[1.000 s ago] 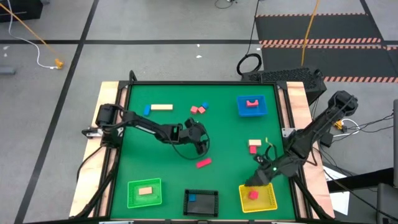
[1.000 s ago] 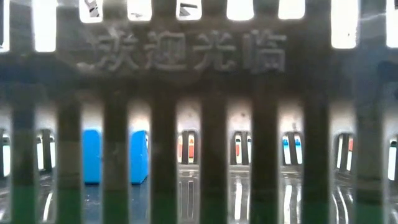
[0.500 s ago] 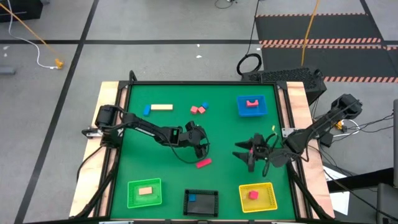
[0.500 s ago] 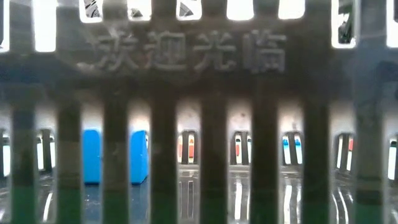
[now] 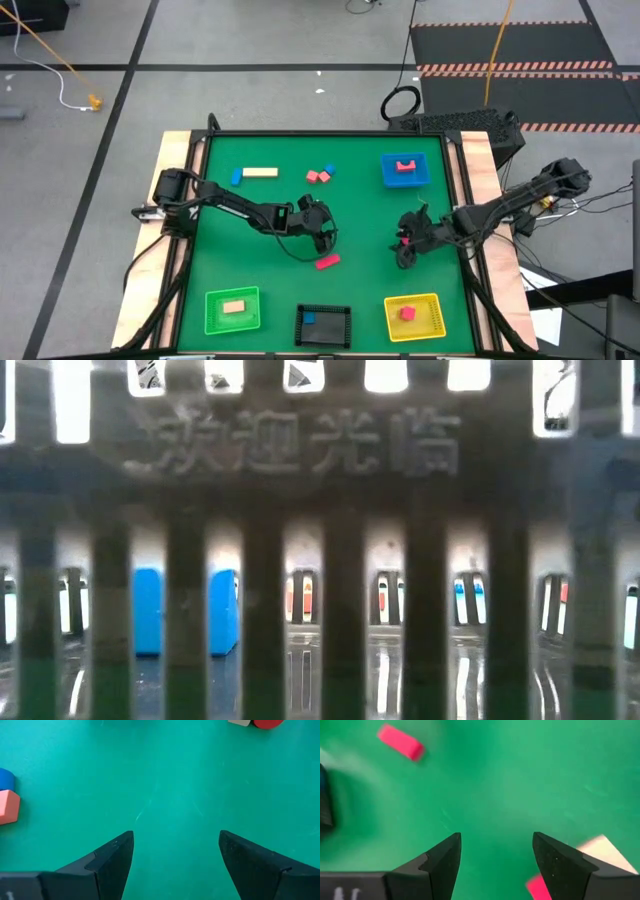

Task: Sort & place blocks by color
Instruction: Put the light brown block into the green bin

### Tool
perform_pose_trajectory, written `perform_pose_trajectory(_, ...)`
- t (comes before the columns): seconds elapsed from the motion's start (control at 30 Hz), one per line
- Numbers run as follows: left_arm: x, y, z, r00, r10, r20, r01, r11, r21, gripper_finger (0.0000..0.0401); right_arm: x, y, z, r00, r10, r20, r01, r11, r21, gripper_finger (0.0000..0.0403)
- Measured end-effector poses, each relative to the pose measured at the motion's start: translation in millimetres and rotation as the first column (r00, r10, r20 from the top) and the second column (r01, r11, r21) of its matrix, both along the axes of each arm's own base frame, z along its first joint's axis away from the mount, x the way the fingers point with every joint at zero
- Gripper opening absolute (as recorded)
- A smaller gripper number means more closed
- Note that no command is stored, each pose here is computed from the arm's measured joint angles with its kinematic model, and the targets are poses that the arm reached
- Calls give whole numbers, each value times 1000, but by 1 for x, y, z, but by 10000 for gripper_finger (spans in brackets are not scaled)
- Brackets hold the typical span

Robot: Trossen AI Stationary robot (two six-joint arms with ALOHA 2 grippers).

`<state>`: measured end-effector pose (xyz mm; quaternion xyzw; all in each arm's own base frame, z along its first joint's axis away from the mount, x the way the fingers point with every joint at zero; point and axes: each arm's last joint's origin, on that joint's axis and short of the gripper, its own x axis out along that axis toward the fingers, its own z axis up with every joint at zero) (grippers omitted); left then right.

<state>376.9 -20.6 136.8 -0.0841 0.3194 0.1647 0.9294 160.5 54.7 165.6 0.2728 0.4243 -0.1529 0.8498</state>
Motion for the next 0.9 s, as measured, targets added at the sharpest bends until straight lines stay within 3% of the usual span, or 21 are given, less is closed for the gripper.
perform_pose_trajectory(0.2,1,0,1,1000,10,13,-9,1000,-12,294,-11,-16,-6,986,34,-164,-40,998,-39,235)
perform_pose_trajectory(0.33,1,0,1,1000,11,16,-11,1000,-14,294,-10,-22,3,987,21,-158,-30,998,-50,235)
perform_pose_trajectory(0.47,1,0,1,1000,11,24,-11,1000,-15,294,-5,-26,20,988,74,-138,-89,990,-107,235)
perform_pose_trajectory(0.77,1,0,2,1000,10,27,-10,1000,-13,294,-19,-38,15,935,45,-352,-104,983,-150,235)
perform_pose_trajectory(0.9,2,0,2,1000,7,28,-6,1000,-9,294,-21,-40,14,925,52,-377,-119,981,-156,235)
